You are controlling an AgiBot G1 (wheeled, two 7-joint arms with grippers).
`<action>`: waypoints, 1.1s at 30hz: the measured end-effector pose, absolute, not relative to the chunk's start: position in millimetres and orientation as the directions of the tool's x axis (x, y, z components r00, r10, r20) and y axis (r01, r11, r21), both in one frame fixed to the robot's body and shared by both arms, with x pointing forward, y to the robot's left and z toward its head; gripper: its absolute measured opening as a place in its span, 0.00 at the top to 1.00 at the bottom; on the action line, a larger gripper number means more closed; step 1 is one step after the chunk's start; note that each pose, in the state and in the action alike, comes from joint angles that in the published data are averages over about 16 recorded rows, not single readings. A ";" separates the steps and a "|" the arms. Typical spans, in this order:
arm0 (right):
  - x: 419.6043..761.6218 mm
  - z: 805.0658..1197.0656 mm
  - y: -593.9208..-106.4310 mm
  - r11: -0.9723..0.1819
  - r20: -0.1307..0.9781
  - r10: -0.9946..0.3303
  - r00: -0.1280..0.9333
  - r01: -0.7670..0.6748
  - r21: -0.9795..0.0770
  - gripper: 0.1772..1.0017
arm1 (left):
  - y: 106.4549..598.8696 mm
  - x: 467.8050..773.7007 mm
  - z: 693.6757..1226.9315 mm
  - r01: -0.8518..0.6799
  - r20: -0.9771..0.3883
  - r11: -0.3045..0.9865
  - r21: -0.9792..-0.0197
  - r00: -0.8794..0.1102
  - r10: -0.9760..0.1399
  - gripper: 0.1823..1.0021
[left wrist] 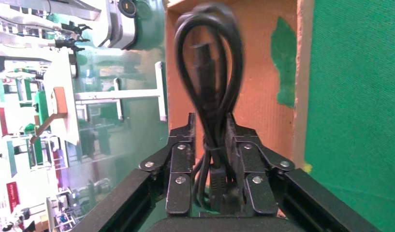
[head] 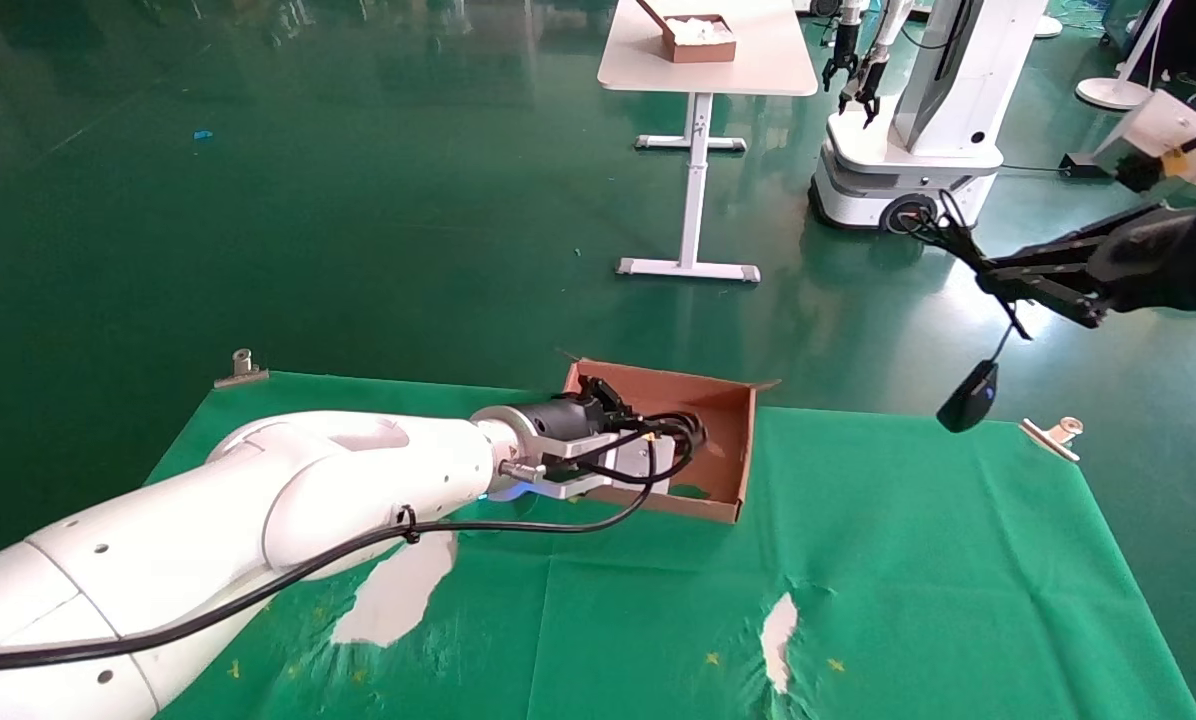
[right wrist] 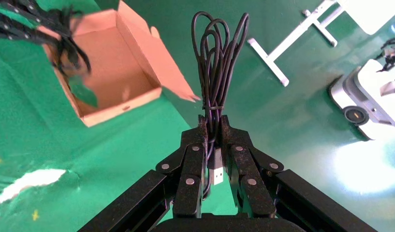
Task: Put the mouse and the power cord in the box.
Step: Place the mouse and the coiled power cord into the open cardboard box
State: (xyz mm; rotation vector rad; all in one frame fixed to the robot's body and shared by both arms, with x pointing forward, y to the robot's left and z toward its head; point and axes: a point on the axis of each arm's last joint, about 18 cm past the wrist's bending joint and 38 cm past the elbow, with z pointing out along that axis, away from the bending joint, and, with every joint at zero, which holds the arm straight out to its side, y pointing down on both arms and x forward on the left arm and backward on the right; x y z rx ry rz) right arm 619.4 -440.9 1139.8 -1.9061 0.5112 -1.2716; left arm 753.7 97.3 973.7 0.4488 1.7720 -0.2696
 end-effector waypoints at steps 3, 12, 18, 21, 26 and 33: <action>619.9 1143.6 -435.1 -0.623 0.600 -0.677 0.427 0.103 -0.776 0.94 | 97.6 754.2 974.6 0.435 -0.968 0.899 0.051 -0.198 0.151 0.83; 622.9 1150.6 -414.5 -0.633 0.625 -0.637 0.452 0.157 -0.758 0.94 | 130.9 769.0 1003.7 0.333 -0.982 0.943 -0.031 -0.188 0.034 0.65; 635.3 1146.5 -390.6 -0.633 0.638 -0.606 0.476 0.198 -0.749 0.94 | 175.3 779.4 1032.9 0.204 -0.980 0.970 -0.128 -0.176 -0.092 0.49; 647.9 1140.9 -372.2 -0.630 0.644 -0.590 0.488 0.220 -0.744 0.94 | 193.1 781.4 1041.3 0.150 -0.976 0.976 -0.159 -0.176 -0.132 0.40; 677.4 1123.5 -331.4 -0.623 0.641 -0.571 0.513 0.237 -0.745 0.94 | 208.9 781.0 1045.2 0.091 -0.968 0.979 -0.183 -0.189 -0.163 0.28; 722.1 1086.5 -264.3 -0.650 0.652 -0.542 0.530 0.228 -0.725 0.94 | 207.9 778.7 1039.0 0.069 -0.965 0.982 -0.175 -0.211 -0.157 0.13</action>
